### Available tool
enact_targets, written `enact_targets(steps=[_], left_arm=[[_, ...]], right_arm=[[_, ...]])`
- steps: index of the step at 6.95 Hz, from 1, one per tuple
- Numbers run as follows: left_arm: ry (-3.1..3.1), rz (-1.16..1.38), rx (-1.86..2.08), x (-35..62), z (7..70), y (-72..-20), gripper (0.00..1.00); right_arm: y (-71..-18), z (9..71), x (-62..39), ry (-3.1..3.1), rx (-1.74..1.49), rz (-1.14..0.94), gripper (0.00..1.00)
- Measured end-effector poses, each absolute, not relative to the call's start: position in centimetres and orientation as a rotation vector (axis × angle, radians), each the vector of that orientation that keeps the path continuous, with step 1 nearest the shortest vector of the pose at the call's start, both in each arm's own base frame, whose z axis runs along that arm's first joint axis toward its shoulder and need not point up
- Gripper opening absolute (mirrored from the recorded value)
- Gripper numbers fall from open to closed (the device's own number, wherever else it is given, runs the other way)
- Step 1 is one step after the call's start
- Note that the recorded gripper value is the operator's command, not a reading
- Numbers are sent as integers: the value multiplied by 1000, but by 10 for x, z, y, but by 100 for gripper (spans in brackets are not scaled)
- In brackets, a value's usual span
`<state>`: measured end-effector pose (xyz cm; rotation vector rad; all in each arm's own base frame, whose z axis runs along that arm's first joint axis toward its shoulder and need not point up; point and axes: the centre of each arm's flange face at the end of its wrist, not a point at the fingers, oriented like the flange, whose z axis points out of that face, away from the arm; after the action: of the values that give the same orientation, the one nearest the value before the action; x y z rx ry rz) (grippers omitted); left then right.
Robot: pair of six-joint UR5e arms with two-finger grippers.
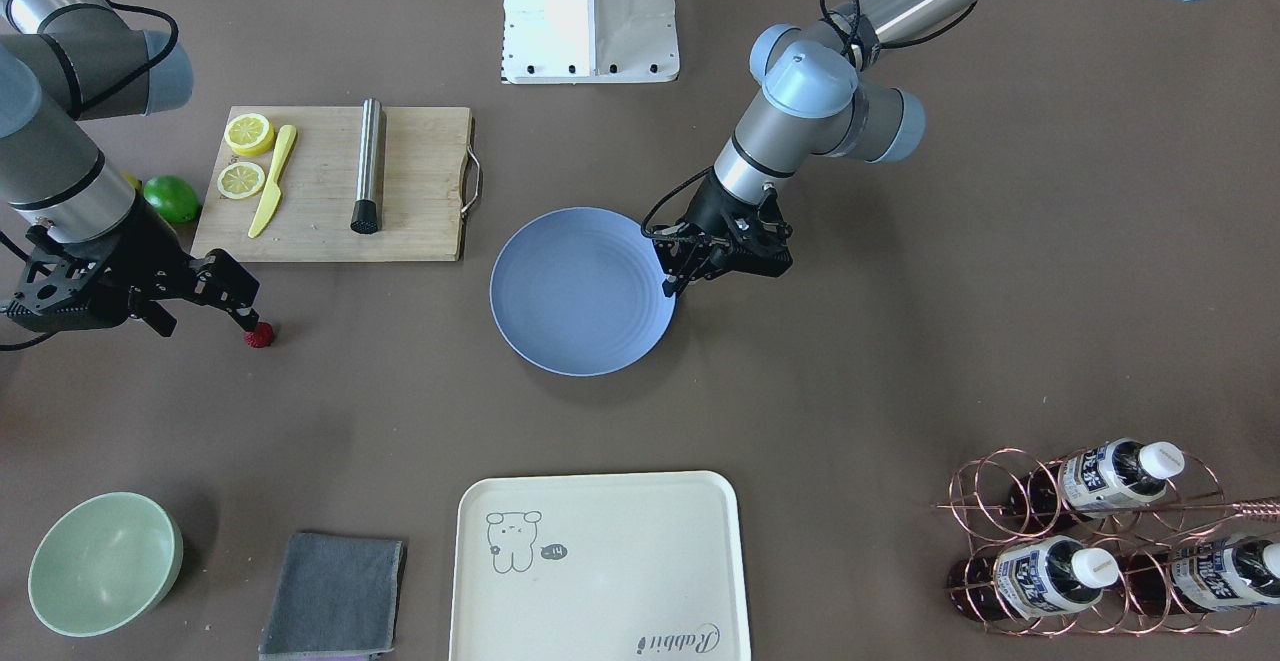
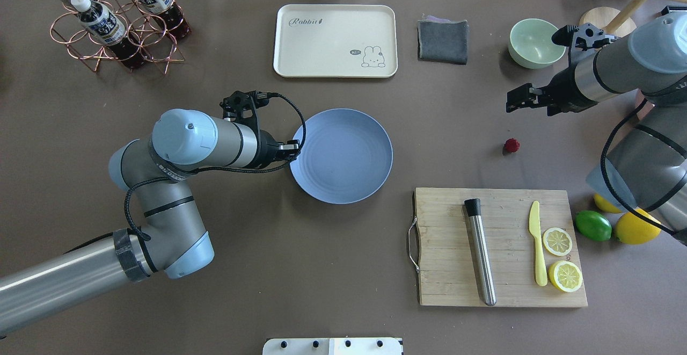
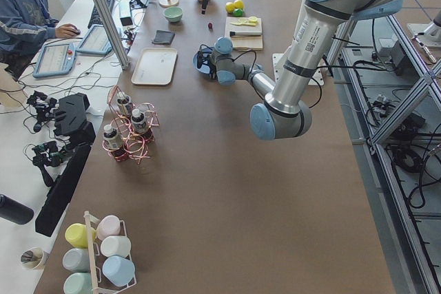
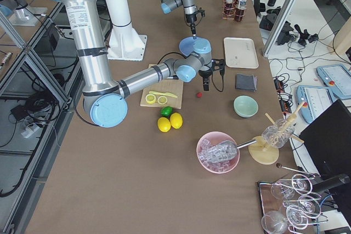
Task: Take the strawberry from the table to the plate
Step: 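Push the blue plate with the left gripper toward the table center while the right waits, then withdraw the left arm while lowering the right gripper onto the strawberry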
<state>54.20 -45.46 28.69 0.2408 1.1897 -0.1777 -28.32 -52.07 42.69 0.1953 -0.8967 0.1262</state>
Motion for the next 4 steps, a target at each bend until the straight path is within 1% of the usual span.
enact_targets(steps=[1, 4], left_arm=[[1186, -178, 245, 542, 288, -456, 97], [1169, -135, 291, 526, 295, -468, 99]], right_arm=[[-521, 427, -284, -897, 195, 125, 100], [-518, 432, -294, -879, 194, 120, 99]])
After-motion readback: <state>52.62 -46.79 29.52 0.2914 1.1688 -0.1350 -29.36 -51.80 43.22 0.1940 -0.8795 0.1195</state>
